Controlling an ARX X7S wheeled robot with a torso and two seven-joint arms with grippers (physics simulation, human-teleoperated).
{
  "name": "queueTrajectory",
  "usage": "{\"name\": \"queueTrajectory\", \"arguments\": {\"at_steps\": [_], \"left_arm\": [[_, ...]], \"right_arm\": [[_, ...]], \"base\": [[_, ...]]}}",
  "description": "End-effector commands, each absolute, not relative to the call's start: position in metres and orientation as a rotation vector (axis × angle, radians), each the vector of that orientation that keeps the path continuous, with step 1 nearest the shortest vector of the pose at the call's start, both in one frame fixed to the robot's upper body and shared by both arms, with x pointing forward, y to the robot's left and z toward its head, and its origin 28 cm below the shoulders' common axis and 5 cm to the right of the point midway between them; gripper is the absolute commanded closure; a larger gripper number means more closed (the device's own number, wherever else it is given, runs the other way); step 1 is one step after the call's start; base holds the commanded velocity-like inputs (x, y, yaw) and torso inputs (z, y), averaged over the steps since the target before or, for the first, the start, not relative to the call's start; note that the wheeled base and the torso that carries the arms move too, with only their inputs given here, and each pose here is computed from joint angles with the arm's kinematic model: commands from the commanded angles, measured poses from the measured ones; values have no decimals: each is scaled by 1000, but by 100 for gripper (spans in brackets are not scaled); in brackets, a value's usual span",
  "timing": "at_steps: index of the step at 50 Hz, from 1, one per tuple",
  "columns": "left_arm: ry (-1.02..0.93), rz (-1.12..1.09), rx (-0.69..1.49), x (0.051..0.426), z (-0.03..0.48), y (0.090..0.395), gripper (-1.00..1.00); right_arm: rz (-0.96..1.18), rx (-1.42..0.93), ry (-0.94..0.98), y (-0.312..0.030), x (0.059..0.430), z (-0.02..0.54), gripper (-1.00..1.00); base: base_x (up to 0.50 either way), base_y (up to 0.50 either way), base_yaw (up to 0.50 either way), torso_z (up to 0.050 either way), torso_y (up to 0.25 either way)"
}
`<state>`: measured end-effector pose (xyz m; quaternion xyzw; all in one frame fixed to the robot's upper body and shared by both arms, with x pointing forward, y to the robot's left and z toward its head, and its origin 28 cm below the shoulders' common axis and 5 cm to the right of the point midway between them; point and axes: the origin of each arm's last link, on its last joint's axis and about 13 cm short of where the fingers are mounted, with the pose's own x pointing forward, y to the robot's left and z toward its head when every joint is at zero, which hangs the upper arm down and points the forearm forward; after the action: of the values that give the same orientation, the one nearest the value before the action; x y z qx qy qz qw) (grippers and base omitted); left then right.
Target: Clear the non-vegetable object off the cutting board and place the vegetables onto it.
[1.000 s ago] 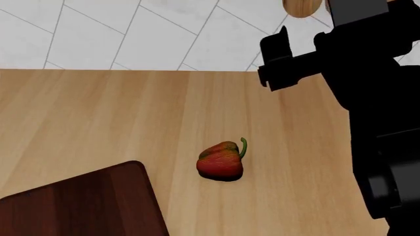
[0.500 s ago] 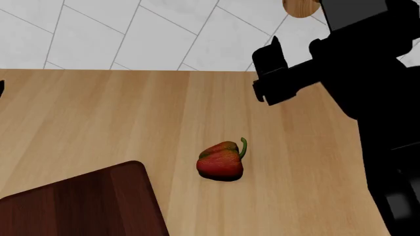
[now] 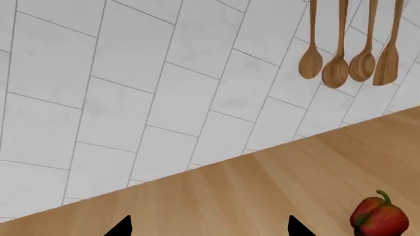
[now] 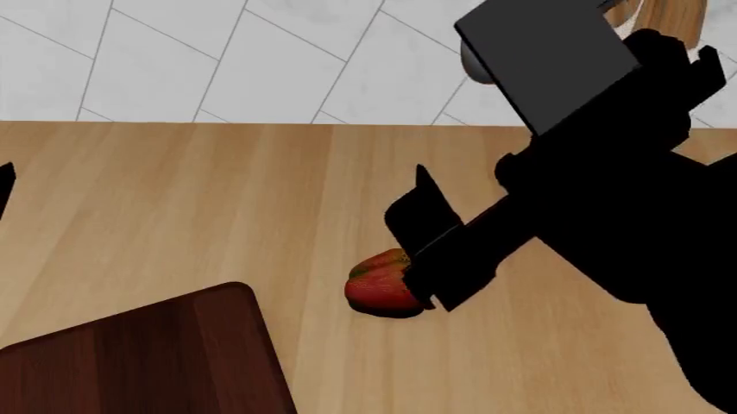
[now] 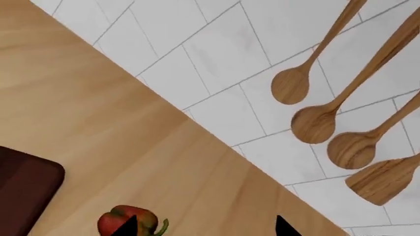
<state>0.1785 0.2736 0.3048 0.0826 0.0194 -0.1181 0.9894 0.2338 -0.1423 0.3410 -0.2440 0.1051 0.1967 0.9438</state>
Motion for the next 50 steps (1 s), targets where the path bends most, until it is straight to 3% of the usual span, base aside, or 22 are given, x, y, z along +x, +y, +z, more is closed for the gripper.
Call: {"name": "queueTrajectory", "arguments": {"at_steps": [1, 26, 50], "left_arm": [[-22, -208, 151, 175, 311, 278, -100], [-19, -218, 138, 176, 309, 274, -100], [-38, -217, 129, 175, 313, 277, -100]], "right_arm": [[541, -476, 259, -142, 187, 345, -100], [764, -489, 346, -127, 111, 321, -100], [981, -617, 423, -119, 84, 333, -100]], "base": [[0, 0, 0, 0, 0], [0, 0, 0, 0, 0], [0, 0, 0, 0, 0]]}}
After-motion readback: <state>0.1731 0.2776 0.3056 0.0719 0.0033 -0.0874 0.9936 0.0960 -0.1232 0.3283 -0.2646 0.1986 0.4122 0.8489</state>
